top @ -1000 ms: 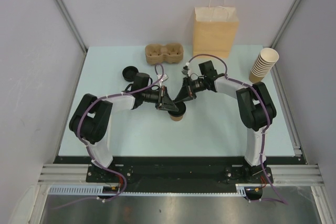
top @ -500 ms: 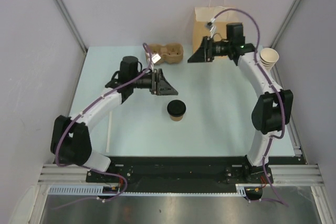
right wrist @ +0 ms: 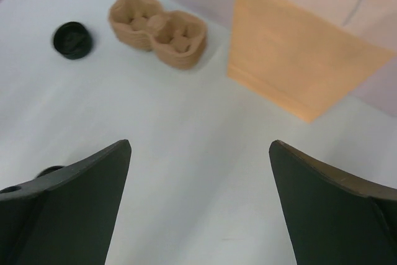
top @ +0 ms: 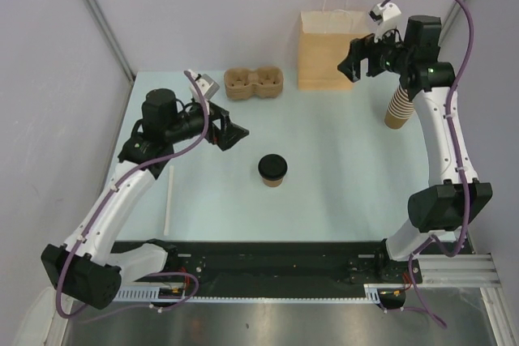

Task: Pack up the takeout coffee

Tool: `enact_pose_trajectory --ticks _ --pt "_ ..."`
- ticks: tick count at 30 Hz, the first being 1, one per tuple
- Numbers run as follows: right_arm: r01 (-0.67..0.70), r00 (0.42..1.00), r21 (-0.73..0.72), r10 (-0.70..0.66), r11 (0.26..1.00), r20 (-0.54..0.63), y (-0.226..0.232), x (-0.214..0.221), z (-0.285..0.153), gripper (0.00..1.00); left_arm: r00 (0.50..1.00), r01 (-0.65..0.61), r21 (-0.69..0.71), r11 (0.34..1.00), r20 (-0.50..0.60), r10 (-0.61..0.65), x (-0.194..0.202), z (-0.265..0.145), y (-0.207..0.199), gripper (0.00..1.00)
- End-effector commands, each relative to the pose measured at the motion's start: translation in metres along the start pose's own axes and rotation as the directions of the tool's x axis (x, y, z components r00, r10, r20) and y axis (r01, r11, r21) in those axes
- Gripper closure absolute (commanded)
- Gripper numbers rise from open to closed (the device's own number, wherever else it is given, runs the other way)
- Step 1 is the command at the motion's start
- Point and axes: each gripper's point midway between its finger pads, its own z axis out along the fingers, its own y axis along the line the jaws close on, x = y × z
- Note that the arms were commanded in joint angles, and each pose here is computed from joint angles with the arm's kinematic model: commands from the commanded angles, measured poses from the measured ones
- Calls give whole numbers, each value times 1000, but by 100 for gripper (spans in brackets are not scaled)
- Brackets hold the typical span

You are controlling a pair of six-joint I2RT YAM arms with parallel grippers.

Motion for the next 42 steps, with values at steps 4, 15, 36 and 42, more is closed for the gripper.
enact_pose_trajectory --ticks 4,15,36,42 --pt "297 940 258 -330 919 92 -59 -46 14 0 993 -116 -25 993 6 116 10 -1 10 1" --pt "308 932 225 -341 924 121 -73 -65 78 1 995 -91 -165 982 -43 85 16 17 50 0" --pt "225 974 20 -225 974 25 1 -11 119 2 873 -196 136 971 -428 236 112 81 -8 0" --pt "223 975 16 -223 975 13 3 -8 115 2 820 -193 141 971 -520 239 135 93 -13 0"
